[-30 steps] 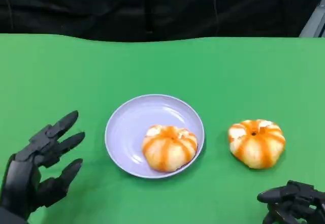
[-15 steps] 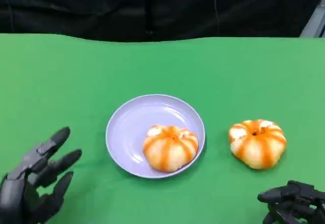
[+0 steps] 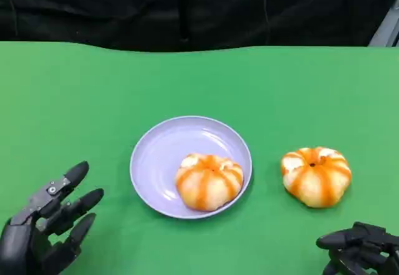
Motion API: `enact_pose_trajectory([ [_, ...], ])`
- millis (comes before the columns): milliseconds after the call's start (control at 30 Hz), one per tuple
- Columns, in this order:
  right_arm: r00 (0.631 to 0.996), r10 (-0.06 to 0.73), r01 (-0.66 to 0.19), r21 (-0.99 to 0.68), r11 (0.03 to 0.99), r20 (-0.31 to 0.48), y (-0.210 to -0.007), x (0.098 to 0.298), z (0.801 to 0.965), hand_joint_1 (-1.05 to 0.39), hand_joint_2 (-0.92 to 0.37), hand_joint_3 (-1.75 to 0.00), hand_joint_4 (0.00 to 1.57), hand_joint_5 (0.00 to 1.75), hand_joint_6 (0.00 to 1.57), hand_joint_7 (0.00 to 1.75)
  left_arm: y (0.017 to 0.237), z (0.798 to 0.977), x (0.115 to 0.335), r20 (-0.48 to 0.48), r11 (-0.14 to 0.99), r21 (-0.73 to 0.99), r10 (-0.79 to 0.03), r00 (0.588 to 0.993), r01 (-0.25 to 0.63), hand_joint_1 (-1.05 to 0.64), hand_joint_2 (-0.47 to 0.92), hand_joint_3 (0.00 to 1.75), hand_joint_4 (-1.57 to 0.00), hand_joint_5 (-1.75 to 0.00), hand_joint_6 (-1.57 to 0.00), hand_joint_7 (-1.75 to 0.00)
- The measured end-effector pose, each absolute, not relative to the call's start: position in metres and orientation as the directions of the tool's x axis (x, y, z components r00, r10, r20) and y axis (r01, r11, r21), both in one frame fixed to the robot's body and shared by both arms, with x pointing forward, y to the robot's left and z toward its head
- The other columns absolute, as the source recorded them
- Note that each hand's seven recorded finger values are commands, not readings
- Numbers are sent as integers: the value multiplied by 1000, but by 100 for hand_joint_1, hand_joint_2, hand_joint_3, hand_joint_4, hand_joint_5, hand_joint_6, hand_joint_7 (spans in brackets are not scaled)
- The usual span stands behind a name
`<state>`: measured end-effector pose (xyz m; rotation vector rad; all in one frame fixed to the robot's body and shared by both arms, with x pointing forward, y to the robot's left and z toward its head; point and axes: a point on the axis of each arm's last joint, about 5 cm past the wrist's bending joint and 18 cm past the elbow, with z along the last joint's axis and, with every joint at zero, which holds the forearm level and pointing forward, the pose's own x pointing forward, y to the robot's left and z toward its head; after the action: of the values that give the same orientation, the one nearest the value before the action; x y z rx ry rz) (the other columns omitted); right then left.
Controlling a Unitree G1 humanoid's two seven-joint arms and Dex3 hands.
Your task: Grasp the bread from the table and place it into the plate.
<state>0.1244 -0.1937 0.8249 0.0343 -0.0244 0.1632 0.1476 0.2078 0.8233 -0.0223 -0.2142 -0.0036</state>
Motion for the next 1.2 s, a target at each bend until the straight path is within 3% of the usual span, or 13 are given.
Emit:
enact_pose_trajectory([
  [200, 985, 171, -172, 32, 985, 23, -194, 124, 824, -3, -92, -36, 73, 130, 100, 51, 205, 822, 146, 182, 1000, 18, 13, 983, -17, 17, 92, 30, -88, -3, -72, -2],
  [633, 986, 166, -167, 44, 985, 25, -195, 124, 824, -3, -92, -36, 74, 130, 100, 49, 202, 823, 147, 173, 1000, 8, 21, 985, -23, 15, 89, 40, -91, -2, -79, -2],
  [700, 986, 166, -167, 44, 985, 25, -195, 124, 824, -3, -92, -36, 74, 130, 100, 49, 202, 823, 147, 175, 1000, 10, 20, 984, -22, 13, 89, 41, -103, -8, -93, -8],
  [867, 986, 166, -167, 44, 985, 25, -195, 124, 823, -3, -92, -36, 74, 130, 101, 49, 200, 824, 146, 174, 999, 29, 24, 984, -29, 13, 88, 42, -106, -11, -97, -8],
  [900, 986, 166, -167, 44, 985, 24, -195, 124, 823, -3, -92, -36, 74, 130, 101, 49, 200, 824, 146, 174, 999, 29, 27, 984, -32, 12, 88, 45, -106, -39, -110, -13],
  [933, 986, 166, -167, 45, 985, 24, -195, 124, 823, -3, -92, -36, 74, 130, 101, 49, 199, 824, 146, 174, 999, 32, 28, 984, -34, 12, 87, 48, -96, -74, -116, -15],
  [967, 986, 166, -167, 45, 985, 24, -195, 124, 823, -2, -92, -36, 74, 130, 101, 49, 199, 824, 146, 175, 999, 37, 30, 984, -38, 13, 87, 54, -89, -112, -118, -34],
  [1000, 986, 167, -168, 46, 985, 24, -195, 124, 823, -2, -92, -37, 74, 130, 101, 49, 199, 825, 146, 175, 998, 44, 34, 984, -42, 14, 84, 62, -84, -137, -104, -74],
  [1033, 986, 167, -168, 47, 985, 24, -195, 124, 823, -2, -92, -37, 74, 130, 101, 49, 198, 826, 146, 176, 998, 53, 35, 984, -45, 14, 83, 65, -82, -146, -97, -93],
  [1100, 986, 168, -169, 48, 984, 23, -195, 124, 823, -2, -92, -37, 74, 130, 101, 49, 198, 828, 146, 178, 997, 61, 41, 983, -53, 14, 82, 68, -80, -153, -89, -113],
  [1200, 985, 168, -169, 48, 984, 24, -195, 124, 823, -2, -92, -36, 74, 130, 101, 49, 198, 828, 145, 167, 996, 70, 48, 985, -60, 14, 82, 69, -80, -154, -87, -119],
])
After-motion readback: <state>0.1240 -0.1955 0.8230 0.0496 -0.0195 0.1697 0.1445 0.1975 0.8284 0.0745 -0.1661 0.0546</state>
